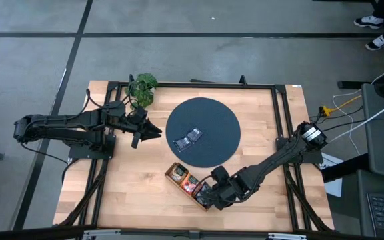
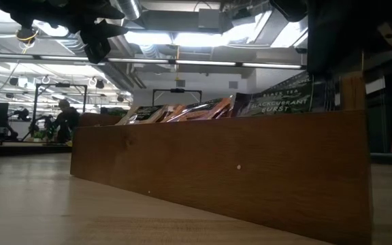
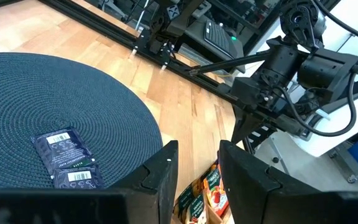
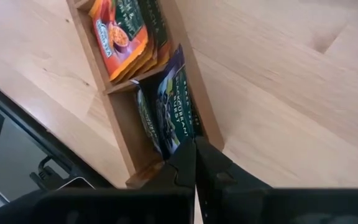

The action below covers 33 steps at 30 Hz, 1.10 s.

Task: Pick & Place Tea
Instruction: Adjust the violet tea bags inside the right section of the wooden organizer

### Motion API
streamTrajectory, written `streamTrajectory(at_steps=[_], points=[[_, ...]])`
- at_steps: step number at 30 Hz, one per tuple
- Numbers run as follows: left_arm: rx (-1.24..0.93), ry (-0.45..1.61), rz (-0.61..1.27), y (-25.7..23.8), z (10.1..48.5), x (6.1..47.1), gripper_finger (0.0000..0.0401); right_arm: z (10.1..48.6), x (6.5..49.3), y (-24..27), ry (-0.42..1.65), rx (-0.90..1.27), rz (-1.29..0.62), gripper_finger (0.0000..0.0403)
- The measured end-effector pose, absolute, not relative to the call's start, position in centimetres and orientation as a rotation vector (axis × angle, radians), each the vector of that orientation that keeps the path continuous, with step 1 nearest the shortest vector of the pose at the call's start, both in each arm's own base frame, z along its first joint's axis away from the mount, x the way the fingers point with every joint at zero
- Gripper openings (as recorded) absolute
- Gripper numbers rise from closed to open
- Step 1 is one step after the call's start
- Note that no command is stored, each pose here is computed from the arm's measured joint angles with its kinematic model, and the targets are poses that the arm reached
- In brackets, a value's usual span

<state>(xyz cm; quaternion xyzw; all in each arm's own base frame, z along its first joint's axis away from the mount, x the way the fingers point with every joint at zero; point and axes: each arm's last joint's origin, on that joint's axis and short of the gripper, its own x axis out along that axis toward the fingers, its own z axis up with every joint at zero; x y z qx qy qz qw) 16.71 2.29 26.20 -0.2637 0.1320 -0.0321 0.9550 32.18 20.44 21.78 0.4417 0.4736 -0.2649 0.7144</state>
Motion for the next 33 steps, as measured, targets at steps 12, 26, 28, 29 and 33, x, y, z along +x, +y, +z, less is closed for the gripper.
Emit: streamTrajectory(at_steps=[12,26,28,29,33], points=[[-0.535,0.268,-0.065,2.3,26.2,16.7,0.0114,21.8,32.2,20.5,1.062,0.965,-0.556,0.0042],[-0.517,0.267,-0.067,2.3,26.2,16.7,0.0114,21.9,32.5,20.2,1.005,0.983,-0.590,0.0148],[-0.517,0.267,-0.067,2.3,26.2,16.7,0.0114,21.8,32.7,19.7,0.998,0.986,-0.611,0.0144],[-0.517,0.267,-0.067,2.3,26.2,16.7,0.0114,21.8,32.8,19.5,0.996,0.986,-0.620,0.0141],[-0.517,0.267,-0.067,2.3,26.2,16.7,0.0114,21.8,33.2,18.6,0.993,0.983,-0.647,0.0114]])
